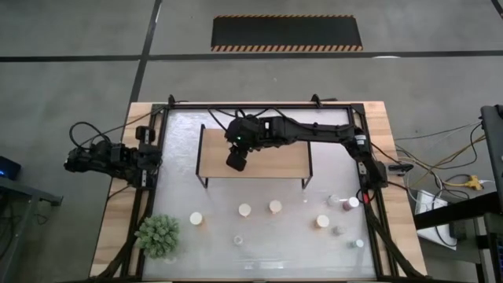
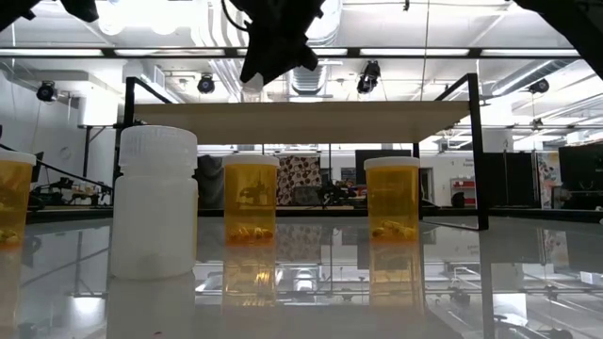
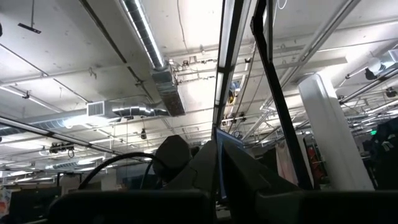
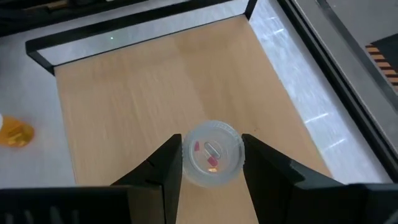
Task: Pick and place medicine bottles onto shelf by color
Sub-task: Put the left transparent pill bottle on the shelf
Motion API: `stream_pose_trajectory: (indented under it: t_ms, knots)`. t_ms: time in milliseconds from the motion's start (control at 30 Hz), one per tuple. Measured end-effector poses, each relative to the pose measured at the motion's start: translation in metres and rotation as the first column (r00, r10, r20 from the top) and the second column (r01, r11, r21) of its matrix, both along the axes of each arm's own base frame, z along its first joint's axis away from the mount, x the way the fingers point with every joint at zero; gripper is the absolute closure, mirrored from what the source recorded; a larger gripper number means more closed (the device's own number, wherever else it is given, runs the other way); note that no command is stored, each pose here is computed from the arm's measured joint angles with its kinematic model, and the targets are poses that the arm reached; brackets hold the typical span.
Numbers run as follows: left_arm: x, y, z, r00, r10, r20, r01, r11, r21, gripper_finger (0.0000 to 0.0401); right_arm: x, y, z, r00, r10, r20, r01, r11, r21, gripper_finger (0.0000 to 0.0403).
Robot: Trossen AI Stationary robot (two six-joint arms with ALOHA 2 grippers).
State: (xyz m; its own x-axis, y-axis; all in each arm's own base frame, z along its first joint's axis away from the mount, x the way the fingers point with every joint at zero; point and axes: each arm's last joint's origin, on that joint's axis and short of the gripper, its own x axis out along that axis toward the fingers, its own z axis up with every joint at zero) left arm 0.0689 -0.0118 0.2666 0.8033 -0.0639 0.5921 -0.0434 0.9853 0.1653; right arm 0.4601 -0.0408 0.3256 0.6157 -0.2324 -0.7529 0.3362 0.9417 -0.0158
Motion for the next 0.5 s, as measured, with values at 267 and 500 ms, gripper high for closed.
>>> stream_pose_trajectory:
  t_ms: [267,500]
  knots:
    - [0.0000,0.0000,0.0000,1.000,0.000,0.000,0.000,1.000,0.000,0.0396,0.0009,-0.0013,-0.0090,1.000,-0.017,-0.013,0.017,1.000,0.007,0.0262]
    - [0.0000,0.0000,0.0000,1.000,0.000,0.000,0.000,1.000,0.000,0.0396,0.0009,-0.0010,-0.0094,1.000,-0.015,-0.013,0.015,1.000,0.011,0.0209]
